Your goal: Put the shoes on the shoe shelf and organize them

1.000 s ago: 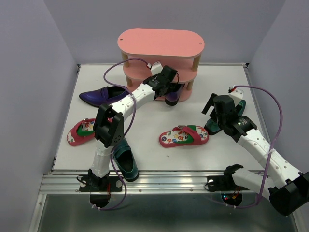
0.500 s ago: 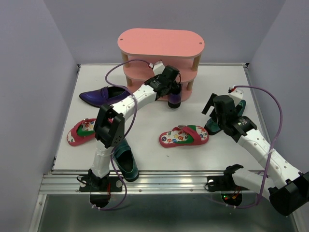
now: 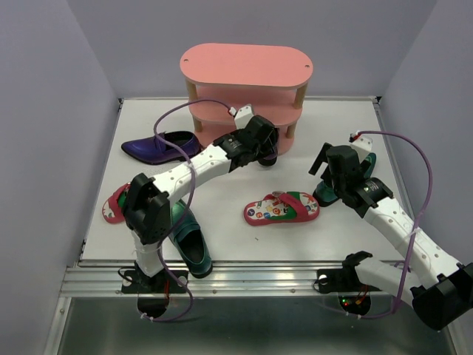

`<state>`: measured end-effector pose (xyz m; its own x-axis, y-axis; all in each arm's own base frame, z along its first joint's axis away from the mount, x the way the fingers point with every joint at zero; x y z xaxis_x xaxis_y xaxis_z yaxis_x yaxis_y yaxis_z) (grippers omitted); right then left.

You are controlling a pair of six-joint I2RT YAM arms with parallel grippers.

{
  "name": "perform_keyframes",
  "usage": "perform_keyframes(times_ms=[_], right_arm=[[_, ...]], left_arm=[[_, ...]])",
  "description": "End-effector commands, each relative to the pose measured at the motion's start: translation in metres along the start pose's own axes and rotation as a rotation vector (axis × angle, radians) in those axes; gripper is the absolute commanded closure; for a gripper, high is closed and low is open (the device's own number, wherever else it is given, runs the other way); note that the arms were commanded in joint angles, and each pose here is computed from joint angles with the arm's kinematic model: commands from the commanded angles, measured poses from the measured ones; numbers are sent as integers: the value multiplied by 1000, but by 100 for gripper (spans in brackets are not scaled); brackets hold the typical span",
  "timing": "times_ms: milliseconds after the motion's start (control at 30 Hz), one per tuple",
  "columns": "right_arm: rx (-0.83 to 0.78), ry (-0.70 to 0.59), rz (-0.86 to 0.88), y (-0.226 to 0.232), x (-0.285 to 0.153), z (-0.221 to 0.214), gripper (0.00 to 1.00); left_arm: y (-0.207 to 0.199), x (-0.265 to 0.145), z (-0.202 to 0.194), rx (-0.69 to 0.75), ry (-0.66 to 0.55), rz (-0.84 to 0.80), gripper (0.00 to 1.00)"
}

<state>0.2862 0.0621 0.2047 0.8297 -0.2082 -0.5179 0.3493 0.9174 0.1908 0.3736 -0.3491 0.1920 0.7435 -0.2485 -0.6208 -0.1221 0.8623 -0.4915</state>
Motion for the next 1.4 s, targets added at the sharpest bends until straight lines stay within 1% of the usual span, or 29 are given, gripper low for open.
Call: perform_keyframes(times_ms=[0, 100, 133, 200, 267, 300, 400, 433, 467, 567, 700, 867, 900, 967, 1133, 1167, 1367], right_arm=[[-11, -13, 11, 3, -1, 3, 0], [-10, -13, 17, 5, 1, 4, 0], [-13, -9, 20, 7, 2, 3, 0], [-17, -8, 23, 9, 3, 4, 0], [-22, -5, 30, 11, 4, 4, 0], [-24, -4, 33, 12, 5, 4, 0], [-35, 2, 38, 15, 7, 4, 0], [-35, 2, 38, 16, 7, 4, 0], [-36, 3, 41, 17, 7, 5, 0], [-43, 5, 52, 20, 8, 5, 0], [-55, 16, 61, 24, 11, 4, 0], [-64, 13, 72, 29, 11, 8, 0], [-64, 13, 74, 29, 11, 9, 0], [-70, 11, 74, 30, 11, 10, 0], [-76, 10, 78, 30, 10, 11, 0], [-77, 10, 78, 30, 10, 11, 0], [-89, 15, 78, 30, 11, 10, 0]], left_arm=[[15, -45, 8, 45, -40, 10, 43], [44, -60, 6, 45, -50, 73, 46], [50, -69, 11, 35, -66, 82, 46], [74, -72, 12, 31, -78, 145, 47], [98, -76, 31, -13, -107, 189, 47], [122, -71, 41, -47, -115, 236, 47], [154, -75, 65, -125, -145, 276, 47], [164, -76, 75, -152, -167, 287, 47], [180, -79, 93, -196, -205, 311, 47], [206, -78, 121, -248, -270, 354, 45], [222, -65, 147, -289, -298, 366, 43], [235, -45, 163, -321, -296, 404, 43], [234, -43, 165, -333, -291, 397, 38], [240, -33, 162, -359, -267, 419, 29], [241, -19, 148, -412, -206, 423, 29], [243, -16, 145, -446, -204, 434, 29], [253, -8, 135, -533, -182, 472, 29]])
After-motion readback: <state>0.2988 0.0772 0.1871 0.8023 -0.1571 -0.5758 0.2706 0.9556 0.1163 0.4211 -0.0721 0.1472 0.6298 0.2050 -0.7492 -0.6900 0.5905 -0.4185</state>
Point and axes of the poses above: each gripper's point midway between its finger pads, its own x axis out along the fingers, its own y axis along the line the jaws close on, z = x × y, the point moved 1 cm from there along -x, back along the fingers, and after that the axes turned 2 degrees about -x, right-handed, at the moved point
